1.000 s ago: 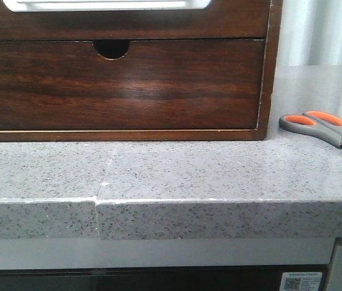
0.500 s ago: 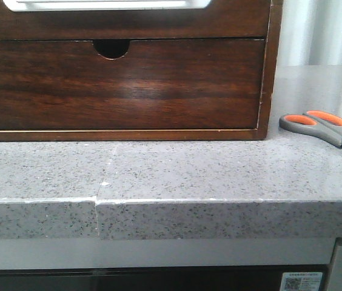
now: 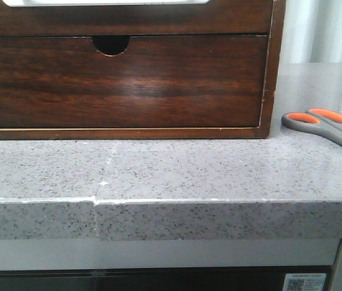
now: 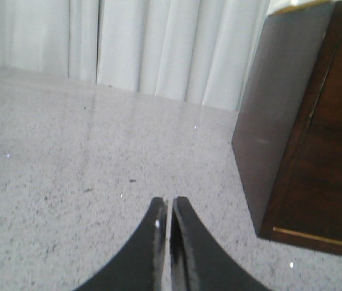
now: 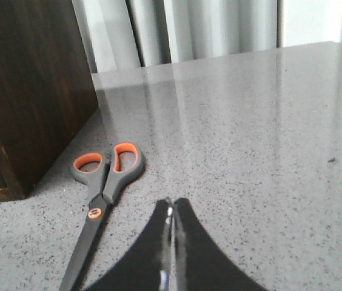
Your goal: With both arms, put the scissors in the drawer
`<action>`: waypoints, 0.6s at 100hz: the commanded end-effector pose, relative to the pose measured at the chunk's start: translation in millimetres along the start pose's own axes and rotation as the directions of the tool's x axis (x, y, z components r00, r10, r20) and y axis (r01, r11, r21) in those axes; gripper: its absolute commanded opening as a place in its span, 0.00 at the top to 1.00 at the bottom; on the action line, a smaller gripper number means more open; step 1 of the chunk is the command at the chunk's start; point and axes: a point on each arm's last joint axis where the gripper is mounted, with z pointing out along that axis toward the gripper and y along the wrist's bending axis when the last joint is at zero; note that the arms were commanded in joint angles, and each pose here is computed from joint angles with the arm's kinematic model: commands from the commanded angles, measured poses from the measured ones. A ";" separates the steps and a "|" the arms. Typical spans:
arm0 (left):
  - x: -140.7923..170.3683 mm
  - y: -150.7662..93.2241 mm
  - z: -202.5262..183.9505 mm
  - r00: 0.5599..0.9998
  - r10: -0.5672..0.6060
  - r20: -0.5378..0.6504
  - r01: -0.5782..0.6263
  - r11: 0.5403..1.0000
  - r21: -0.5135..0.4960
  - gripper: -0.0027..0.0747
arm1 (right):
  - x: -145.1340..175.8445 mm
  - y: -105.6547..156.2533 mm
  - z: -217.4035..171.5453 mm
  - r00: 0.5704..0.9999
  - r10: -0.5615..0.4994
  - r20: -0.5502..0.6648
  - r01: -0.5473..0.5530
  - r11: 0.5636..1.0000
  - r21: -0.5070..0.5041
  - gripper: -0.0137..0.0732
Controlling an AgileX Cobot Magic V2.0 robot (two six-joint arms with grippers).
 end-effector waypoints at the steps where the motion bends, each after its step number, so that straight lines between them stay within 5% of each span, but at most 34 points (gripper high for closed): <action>1: -5.4 -0.5 -2.2 0.992 -0.008 0.124 0.006 1.000 0.016 0.99 | 0.7 -0.8 0.2 0.997 0.010 0.073 -0.010 1.000 0.001 0.91; 38: -17.3 -2.3 -4.1 0.984 -0.017 0.178 0.013 1.000 0.025 0.99 | -26.6 2.7 -6.4 0.996 0.008 0.092 -0.007 1.000 -0.007 0.91; 60: -52.6 -8.4 -5.6 0.990 -0.001 0.138 -0.002 1.000 0.019 0.99 | -43.0 4.8 -8.2 0.998 0.004 0.063 -0.003 1.000 -0.008 0.91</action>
